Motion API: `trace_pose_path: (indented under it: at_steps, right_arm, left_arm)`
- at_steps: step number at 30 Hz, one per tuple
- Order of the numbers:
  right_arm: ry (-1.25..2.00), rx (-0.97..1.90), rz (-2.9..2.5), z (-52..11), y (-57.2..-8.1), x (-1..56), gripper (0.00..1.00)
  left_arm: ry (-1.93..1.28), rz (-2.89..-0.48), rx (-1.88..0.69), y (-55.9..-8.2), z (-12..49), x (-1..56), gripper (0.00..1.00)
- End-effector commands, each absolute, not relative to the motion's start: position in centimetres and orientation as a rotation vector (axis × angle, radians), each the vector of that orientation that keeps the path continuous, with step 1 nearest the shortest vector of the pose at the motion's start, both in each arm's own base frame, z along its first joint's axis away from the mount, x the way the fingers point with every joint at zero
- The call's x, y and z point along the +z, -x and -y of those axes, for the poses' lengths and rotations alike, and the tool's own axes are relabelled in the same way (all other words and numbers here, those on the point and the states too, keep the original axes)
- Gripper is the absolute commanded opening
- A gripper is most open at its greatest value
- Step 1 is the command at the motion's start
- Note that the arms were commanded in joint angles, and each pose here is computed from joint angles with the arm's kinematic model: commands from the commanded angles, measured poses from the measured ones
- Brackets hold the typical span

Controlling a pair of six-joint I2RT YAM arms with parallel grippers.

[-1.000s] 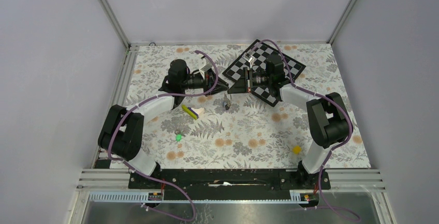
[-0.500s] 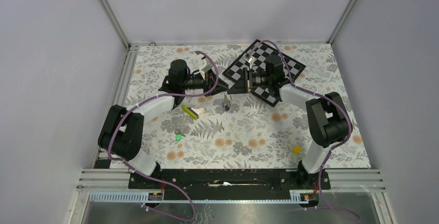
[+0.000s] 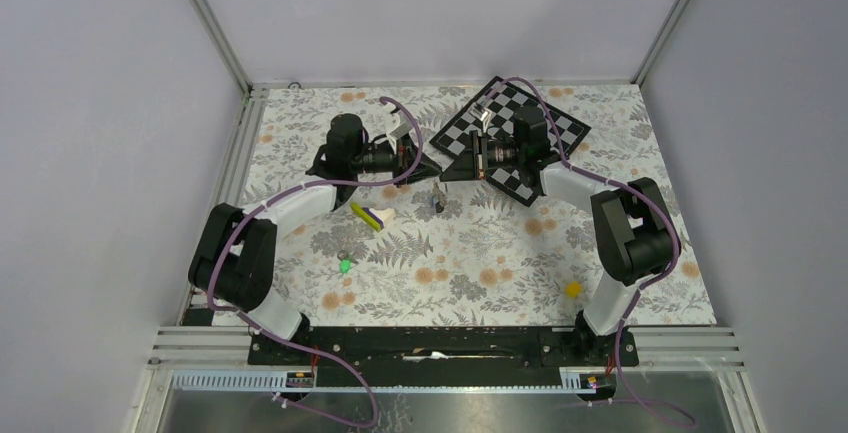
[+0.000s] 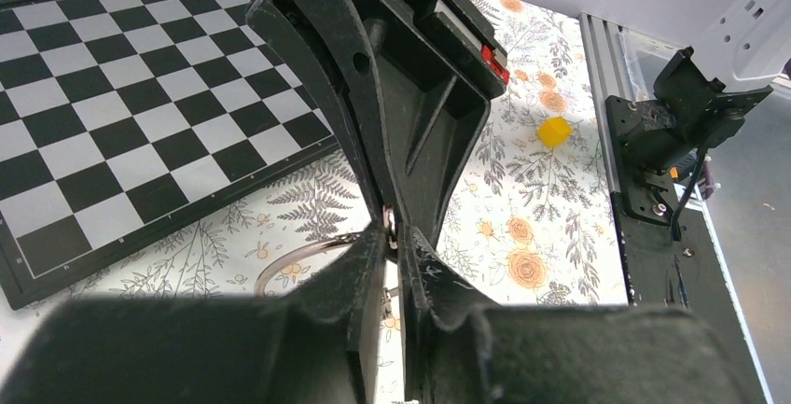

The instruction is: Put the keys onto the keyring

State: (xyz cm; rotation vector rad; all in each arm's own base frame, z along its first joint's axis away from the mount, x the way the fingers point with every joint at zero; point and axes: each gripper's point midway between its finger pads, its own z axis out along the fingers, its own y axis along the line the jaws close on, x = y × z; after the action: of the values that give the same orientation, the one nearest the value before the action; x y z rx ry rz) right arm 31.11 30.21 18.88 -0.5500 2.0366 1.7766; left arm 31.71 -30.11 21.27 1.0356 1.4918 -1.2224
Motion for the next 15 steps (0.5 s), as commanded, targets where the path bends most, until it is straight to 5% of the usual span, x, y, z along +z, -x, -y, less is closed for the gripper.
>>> trace_pose_path:
  at_steps: [1,10,15]
  right_arm:
    - [0.611,1.760,-1.955,-30.19,-31.44,20.43,0.00]
    - [0.613,1.752,-1.956,-30.18,-31.48,20.38,0.00]
    - [0.618,1.743,-1.956,-30.13,-31.45,20.31,0.00]
  left_arm:
    - [-1.029,-1.492,-1.197,-31.95,30.14,22.61,0.13]
    - [-1.012,-1.526,-1.205,-32.09,30.14,22.53,0.14]
    - [-1.000,-1.508,-1.218,-32.23,30.32,23.09,0.26]
